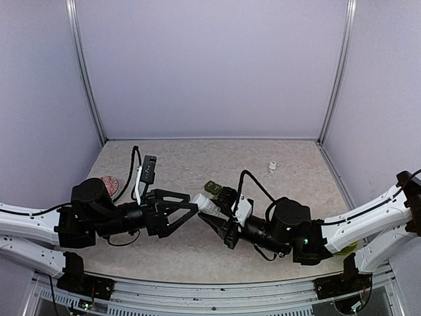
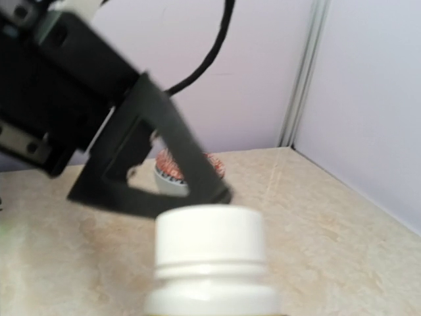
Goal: Sort the pills into containers
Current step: Screw the lid of the pill bottle onto the pill bottle.
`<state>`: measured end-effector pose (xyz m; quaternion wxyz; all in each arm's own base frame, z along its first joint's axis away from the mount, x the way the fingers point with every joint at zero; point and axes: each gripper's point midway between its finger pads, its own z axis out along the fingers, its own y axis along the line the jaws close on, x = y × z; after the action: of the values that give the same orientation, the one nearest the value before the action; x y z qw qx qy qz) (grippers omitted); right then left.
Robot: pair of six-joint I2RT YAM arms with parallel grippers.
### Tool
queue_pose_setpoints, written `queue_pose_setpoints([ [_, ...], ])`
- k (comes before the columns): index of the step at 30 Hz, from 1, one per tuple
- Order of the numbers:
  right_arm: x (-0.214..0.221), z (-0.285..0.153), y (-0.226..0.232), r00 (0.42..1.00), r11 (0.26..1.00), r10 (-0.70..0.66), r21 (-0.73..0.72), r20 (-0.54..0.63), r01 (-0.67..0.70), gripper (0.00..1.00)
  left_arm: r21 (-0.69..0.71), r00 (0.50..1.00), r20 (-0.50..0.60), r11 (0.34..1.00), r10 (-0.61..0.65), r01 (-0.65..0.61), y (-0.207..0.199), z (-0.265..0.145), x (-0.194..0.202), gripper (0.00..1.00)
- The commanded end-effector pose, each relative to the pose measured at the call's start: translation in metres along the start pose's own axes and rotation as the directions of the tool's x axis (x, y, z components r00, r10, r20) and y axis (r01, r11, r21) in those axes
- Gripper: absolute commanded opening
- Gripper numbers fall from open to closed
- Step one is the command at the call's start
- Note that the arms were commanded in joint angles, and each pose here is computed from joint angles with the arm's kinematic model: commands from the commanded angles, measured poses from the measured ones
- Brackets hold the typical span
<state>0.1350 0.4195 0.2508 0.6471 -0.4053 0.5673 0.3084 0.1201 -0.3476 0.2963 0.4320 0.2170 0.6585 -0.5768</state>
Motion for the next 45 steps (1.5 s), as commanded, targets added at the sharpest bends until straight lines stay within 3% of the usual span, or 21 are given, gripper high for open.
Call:
queue_pose_setpoints([
  [1,-0.007,-0.003,-0.01,1.0,0.999,-0.008,0.037,0.013,0.008,0.07,0.021,1.0,-0.005,1.0,-0.015,0.015,-0.004,0.002,0.003,0.98],
  [28,0.015,0.026,0.026,1.0,0.995,0.0,-0.1,-0.025,-0.003,0.08,0.049,1.0,0.007,0.999,-0.011,0.011,-0.009,0.0,0.001,0.95],
  [45,-0.004,0.004,-0.003,0.996,0.996,-0.087,0.007,-0.006,0.087,0.07,-0.144,0.993,-0.058,0.985,-0.102,0.092,0.019,-0.005,0.006,0.85],
])
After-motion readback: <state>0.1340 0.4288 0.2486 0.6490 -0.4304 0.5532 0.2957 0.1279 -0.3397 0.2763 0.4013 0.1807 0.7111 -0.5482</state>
